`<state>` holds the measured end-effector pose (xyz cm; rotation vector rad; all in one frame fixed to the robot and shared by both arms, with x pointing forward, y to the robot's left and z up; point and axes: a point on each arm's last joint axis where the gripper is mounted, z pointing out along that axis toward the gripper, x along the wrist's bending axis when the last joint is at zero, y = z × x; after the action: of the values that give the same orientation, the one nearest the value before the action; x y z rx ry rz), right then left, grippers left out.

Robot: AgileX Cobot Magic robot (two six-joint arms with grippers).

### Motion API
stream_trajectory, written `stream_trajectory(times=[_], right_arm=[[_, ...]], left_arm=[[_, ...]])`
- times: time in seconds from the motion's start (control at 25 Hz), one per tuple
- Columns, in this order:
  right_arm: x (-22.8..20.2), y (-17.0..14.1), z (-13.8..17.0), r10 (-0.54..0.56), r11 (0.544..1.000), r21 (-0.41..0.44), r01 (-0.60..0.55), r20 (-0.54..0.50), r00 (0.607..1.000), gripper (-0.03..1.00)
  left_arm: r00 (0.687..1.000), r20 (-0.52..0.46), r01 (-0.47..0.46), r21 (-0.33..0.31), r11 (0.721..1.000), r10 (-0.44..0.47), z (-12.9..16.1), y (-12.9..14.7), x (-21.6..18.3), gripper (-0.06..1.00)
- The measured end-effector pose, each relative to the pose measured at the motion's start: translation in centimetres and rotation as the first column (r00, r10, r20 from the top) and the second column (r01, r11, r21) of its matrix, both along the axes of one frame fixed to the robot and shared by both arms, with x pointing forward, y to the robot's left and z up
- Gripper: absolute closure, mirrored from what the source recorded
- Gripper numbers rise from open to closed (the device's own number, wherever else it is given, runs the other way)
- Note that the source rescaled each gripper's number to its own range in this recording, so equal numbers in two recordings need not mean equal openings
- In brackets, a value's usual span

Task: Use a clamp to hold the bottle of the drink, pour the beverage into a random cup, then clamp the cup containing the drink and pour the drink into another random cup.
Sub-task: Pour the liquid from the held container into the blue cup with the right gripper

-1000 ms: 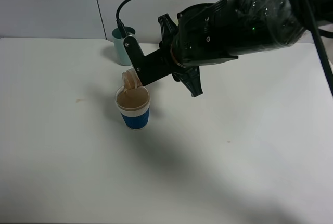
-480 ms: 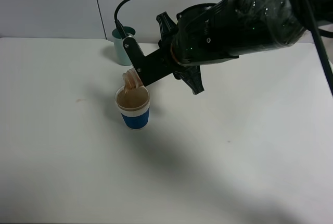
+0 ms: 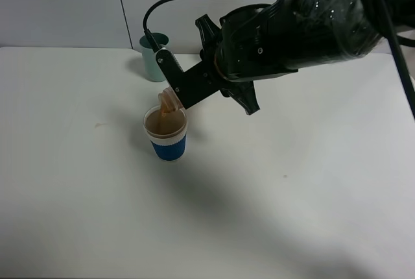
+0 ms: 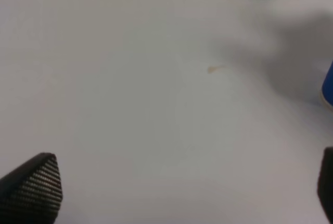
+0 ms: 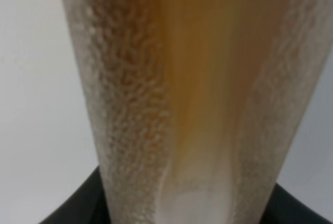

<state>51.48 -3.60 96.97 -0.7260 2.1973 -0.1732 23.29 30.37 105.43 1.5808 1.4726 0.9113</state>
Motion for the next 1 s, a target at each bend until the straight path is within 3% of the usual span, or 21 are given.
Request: stream_trajectory(times=[1.0], right_arm=[[0.14, -0.08, 0.14, 0.049, 0.997, -0.067, -0.047, 0.028, 0.998, 0.95]], left_arm=[[1.000, 0.000, 0.000, 0.000, 1.000, 0.000, 0.00, 0.00, 0.00, -0.06]])
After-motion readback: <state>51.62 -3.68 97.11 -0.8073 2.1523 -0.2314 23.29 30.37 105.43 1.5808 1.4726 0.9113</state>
